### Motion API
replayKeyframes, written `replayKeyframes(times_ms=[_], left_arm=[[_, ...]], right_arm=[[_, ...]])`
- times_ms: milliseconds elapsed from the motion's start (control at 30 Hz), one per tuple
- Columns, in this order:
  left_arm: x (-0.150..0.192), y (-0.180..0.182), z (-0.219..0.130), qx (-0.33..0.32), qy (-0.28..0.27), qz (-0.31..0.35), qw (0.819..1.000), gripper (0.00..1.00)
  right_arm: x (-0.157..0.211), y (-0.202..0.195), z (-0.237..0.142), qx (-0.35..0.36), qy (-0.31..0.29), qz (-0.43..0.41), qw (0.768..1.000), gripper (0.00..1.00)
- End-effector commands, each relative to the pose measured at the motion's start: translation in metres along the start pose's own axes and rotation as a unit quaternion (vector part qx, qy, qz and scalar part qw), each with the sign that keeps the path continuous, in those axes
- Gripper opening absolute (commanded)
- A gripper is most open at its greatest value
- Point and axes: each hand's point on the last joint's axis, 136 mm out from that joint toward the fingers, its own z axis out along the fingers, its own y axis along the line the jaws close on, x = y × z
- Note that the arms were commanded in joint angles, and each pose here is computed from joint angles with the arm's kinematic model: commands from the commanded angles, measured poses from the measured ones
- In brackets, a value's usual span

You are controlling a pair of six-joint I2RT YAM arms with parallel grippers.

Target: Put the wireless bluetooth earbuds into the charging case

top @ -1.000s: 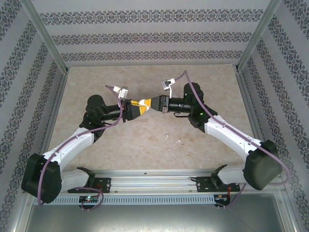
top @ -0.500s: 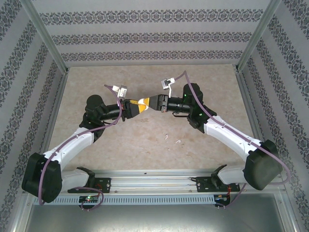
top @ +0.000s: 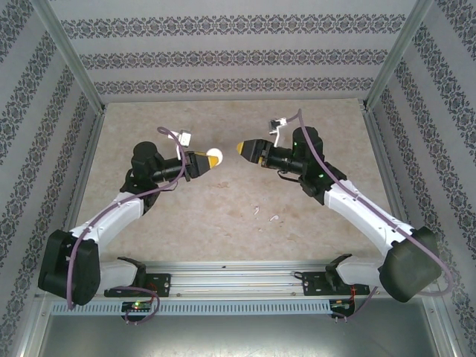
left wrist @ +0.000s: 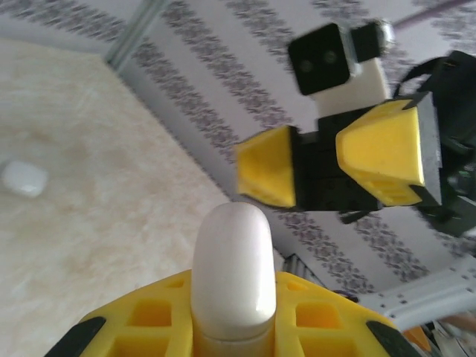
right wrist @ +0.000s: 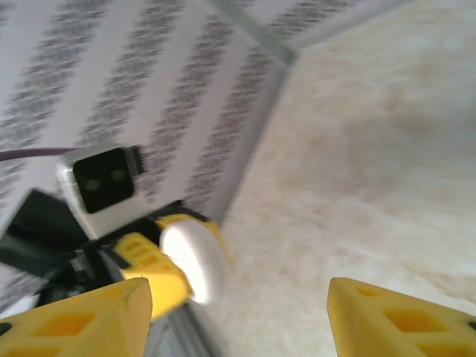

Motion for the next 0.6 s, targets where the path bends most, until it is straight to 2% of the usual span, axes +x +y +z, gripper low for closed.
replayKeyframes(times_ms=[0,167,300,567], left_arm=[[0.007,0.046,-0.007,-0.085,0.022,-0.022,0.996,0.07],[0.020,0.104,-0.018,-0.159,0.034,-0.061,0.985,0.07],[0.037,0.146,-0.022,-0.219,0.070,-0.092,0.969,0.08],[0.063,0.196,-0.020,-0.281,0.118,-0.135,0.943,0.12]], right_arm=[[0.009,-0.072,-0.016,0.160,0.013,0.038,0.986,0.63],[0.020,-0.124,-0.023,0.239,0.061,0.057,0.968,0.63],[0.023,-0.157,-0.020,0.296,0.100,0.046,0.949,0.63],[-0.006,-0.209,0.002,0.390,0.169,-0.025,0.905,0.63]])
